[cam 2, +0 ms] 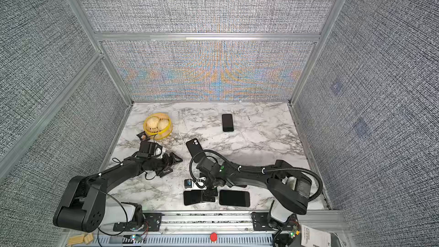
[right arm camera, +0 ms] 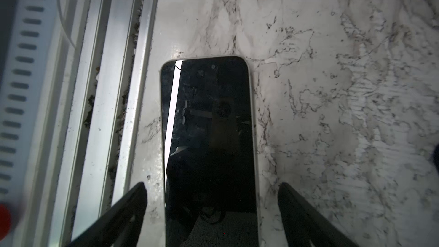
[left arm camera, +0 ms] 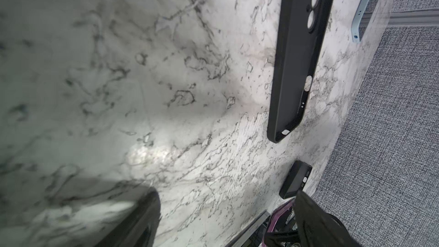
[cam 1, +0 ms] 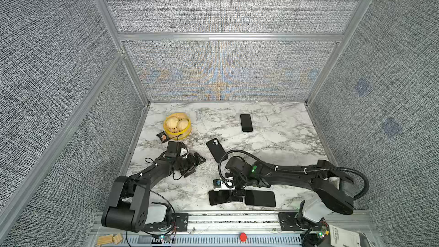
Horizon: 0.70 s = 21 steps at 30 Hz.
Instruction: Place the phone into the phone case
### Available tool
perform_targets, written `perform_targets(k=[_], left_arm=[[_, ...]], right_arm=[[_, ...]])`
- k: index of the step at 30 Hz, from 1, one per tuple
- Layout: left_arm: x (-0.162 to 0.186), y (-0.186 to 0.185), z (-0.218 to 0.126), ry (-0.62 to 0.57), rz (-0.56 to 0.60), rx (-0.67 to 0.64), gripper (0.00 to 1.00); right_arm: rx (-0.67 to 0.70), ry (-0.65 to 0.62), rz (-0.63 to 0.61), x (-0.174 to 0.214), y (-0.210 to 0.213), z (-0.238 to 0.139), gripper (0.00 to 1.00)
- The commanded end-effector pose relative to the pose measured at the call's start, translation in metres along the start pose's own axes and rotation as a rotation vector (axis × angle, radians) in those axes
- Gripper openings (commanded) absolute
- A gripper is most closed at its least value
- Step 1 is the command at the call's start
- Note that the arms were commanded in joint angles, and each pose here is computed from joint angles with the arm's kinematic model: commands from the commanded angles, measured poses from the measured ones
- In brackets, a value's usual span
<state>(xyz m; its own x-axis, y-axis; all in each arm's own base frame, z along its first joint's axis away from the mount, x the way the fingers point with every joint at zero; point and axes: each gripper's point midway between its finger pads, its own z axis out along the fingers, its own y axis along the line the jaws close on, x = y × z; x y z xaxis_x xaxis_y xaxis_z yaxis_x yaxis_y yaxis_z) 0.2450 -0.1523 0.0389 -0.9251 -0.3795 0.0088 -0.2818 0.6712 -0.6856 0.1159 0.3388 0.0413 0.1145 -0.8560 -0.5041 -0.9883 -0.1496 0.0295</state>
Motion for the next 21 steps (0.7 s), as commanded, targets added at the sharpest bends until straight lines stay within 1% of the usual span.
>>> perform_targets(k=[1,6,16,21], left_arm=[[0.005,0.012,0.002,0.012,-0.020,-0.049,0.89],[0.005,0.013,0.004,0.009,-0.023,-0.047,0.90],[0.006,0.011,0.005,0.011,-0.020,-0.043,0.89],[0.006,0.011,0.006,0.014,-0.021,-0.043,0.90]], right_arm=[[-0.004,0.000,0.010,-0.002,-0.001,0.005,0.90],[-0.006,0.032,0.006,0.003,-0.001,0.011,0.91],[-0.048,0.038,0.008,0.007,0.008,0.015,0.94],[-0.031,0.061,0.004,0.011,0.006,0.018,0.95]])
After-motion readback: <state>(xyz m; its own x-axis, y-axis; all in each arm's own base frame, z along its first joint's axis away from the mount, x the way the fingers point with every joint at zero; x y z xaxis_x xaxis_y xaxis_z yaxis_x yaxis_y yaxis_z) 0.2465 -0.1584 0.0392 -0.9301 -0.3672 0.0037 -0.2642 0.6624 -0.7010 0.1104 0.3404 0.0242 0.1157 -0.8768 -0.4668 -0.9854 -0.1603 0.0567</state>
